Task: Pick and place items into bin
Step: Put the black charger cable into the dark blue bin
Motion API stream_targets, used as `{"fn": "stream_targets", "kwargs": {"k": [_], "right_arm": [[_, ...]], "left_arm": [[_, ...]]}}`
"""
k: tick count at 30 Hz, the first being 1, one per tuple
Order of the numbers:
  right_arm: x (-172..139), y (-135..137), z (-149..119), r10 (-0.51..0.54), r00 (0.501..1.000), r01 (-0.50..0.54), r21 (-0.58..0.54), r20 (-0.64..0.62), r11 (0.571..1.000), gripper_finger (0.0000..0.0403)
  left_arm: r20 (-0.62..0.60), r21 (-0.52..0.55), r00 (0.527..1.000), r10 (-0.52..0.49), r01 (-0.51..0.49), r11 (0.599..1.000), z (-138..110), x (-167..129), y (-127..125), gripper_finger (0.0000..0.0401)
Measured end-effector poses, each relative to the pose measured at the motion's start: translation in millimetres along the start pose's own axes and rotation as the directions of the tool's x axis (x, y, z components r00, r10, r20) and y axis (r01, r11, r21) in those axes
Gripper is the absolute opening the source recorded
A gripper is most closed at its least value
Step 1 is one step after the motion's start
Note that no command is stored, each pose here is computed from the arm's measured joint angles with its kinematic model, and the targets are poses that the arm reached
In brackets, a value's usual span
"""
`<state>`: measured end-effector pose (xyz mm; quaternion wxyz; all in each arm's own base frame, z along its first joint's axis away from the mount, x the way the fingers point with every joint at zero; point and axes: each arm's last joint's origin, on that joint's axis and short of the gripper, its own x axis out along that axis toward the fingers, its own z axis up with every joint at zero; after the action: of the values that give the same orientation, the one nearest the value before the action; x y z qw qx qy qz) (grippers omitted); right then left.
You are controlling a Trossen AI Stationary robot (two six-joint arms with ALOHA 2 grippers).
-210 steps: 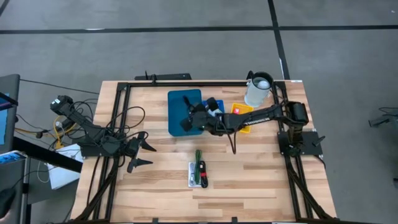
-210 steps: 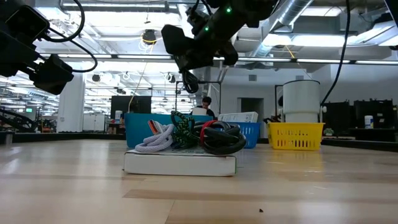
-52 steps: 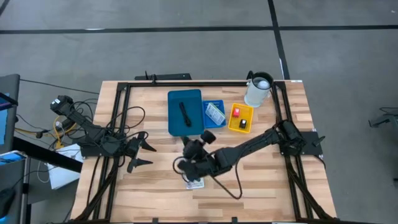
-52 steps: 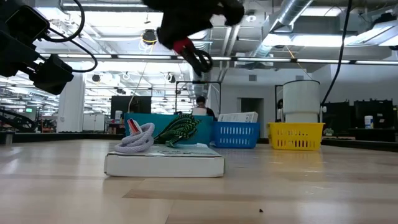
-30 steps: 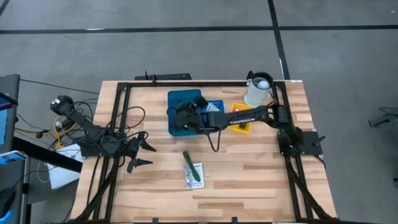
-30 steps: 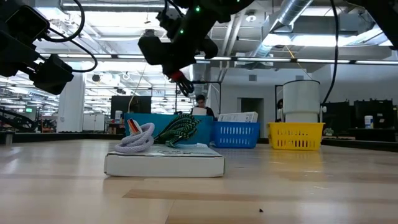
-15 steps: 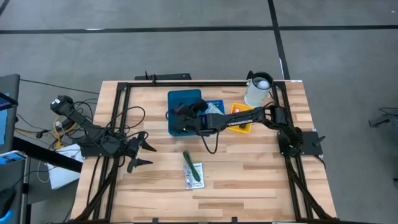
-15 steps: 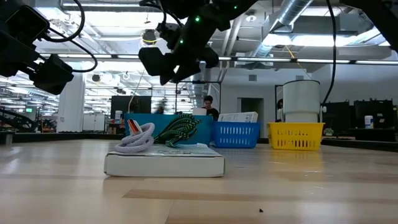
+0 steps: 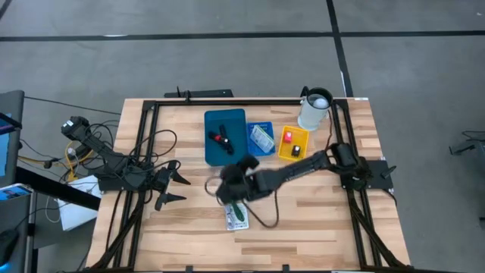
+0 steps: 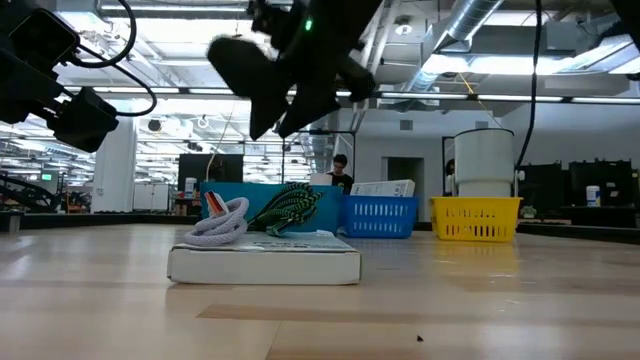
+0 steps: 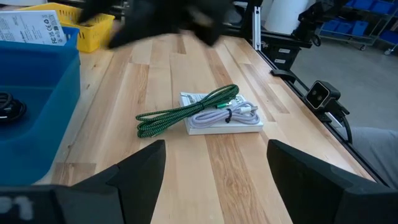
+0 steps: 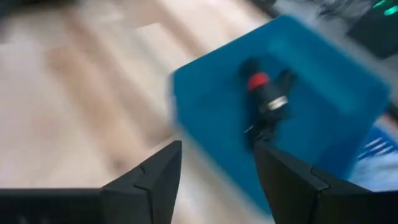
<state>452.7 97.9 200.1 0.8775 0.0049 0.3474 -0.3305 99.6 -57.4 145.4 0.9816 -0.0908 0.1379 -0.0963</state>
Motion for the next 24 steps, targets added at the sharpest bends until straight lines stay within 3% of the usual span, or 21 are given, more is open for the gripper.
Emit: {"fn": "stream_targets", "kwargs": {"k": [8,14,24], "right_arm": [[-41.7,38.3,-26.4,0.224,0.971,-0.221,0.056,-0.076,0.974,0.0191],[-48.8,45.1,-45.2,0.246,0.961,-0.239,0.073,-0.123,0.968,0.0199],[-33.3,42.8,-73.6,0.253,0.952,-0.231,0.137,-0.171,0.963,0.0192]], "left_arm": [[0.0,0.0,1.0,0.0,0.0,1.0,0.0,0.0,0.0,0.027],[0.0,0.0,1.0,0.0,0.0,1.0,0.0,0.0,0.0,0.027],[0.0,0.0,1.0,0.0,0.0,1.0,0.0,0.0,0.0,0.027]]}}
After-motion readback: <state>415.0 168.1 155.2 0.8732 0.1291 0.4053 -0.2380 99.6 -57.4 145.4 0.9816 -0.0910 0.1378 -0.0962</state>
